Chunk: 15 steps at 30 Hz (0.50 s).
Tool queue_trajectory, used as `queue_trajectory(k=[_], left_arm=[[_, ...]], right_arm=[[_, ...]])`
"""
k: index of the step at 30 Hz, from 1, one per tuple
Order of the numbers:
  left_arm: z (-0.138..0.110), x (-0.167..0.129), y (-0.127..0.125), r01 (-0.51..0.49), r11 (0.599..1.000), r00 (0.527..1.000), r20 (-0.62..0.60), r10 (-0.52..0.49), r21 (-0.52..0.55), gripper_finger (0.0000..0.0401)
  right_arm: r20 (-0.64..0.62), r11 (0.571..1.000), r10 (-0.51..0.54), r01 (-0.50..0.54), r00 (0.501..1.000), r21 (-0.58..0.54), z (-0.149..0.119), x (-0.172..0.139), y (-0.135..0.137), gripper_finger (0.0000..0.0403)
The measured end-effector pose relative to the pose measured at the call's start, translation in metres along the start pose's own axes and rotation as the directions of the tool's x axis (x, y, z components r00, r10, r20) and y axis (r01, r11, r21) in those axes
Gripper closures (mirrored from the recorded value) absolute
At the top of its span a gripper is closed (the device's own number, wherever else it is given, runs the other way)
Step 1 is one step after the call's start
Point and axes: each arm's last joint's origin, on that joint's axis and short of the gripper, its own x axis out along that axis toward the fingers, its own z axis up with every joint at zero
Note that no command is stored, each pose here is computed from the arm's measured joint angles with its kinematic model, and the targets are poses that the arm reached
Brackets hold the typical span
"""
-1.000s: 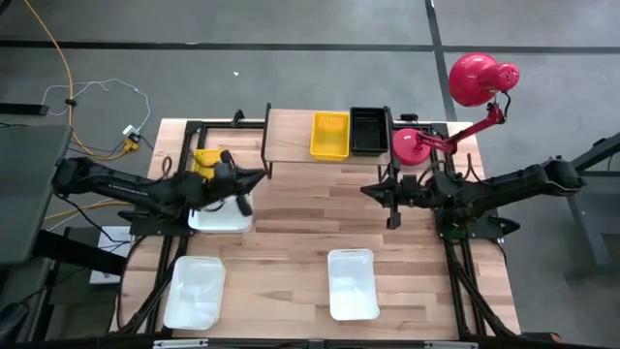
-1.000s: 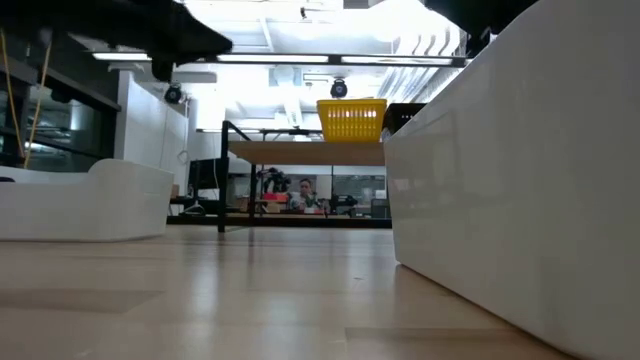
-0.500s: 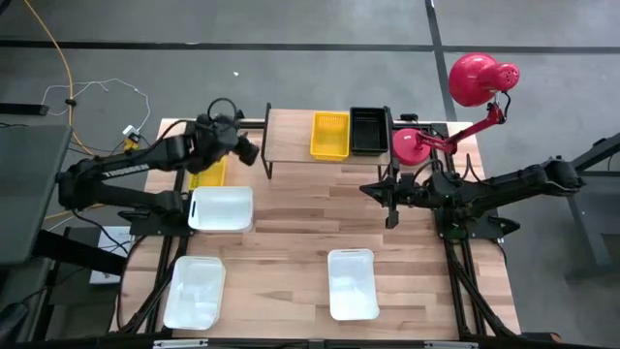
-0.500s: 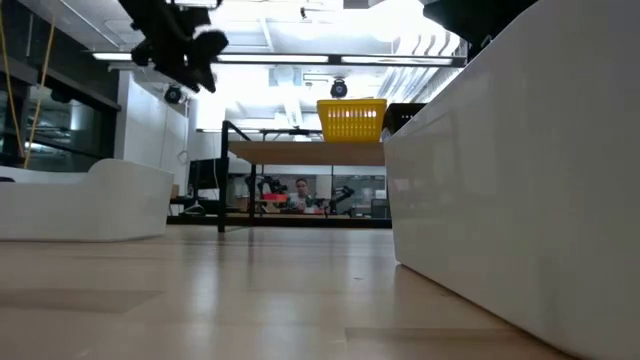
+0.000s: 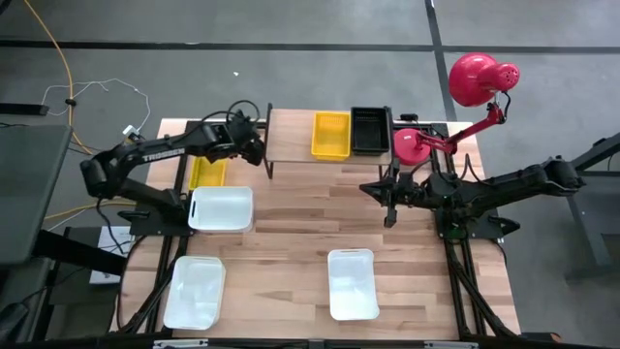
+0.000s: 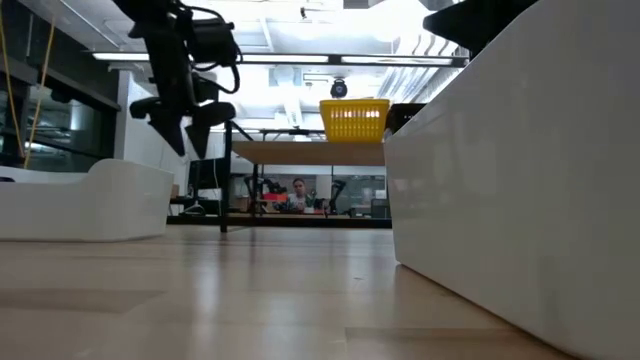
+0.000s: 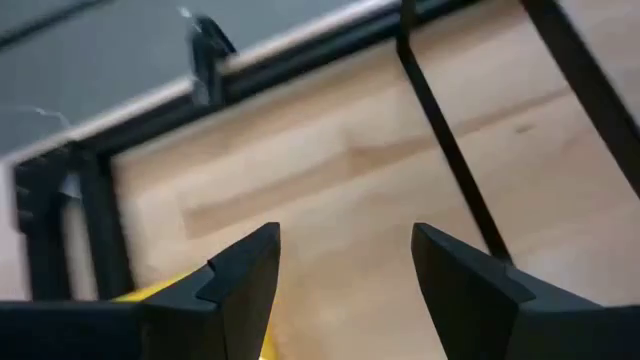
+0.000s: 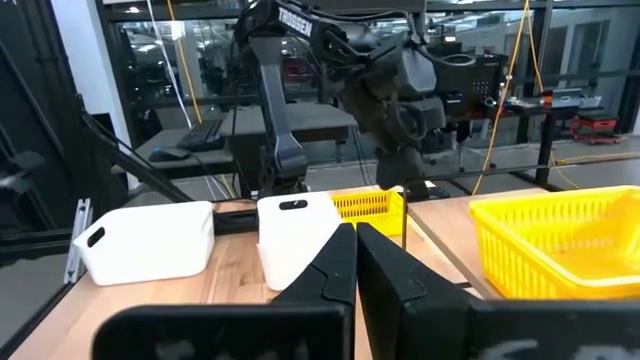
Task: Stack baskets on shelf by color
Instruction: Stack the yellow bin on the other yellow bin on the shelf
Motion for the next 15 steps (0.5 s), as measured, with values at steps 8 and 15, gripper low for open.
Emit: queue_trajectory(k=[8, 15], left_arm=[[-0.004, -0.001, 0.006, -0.033, 0.999, 0.999, -0.032, 0.033, -0.015, 0.0191], [-0.02, -0.011, 0.027, -0.189, 0.981, 0.982, -0.027, 0.188, -0.042, 0.0206]], right_arm=[[-0.004, 1.0, 0.001, -0.001, 1.0, 0.02, 0.0, 0.0, 0.0, 0.0402], [-0.022, 1.0, 0.003, -0.003, 1.0, 0.016, -0.003, 0.001, 0.0, 0.0402]])
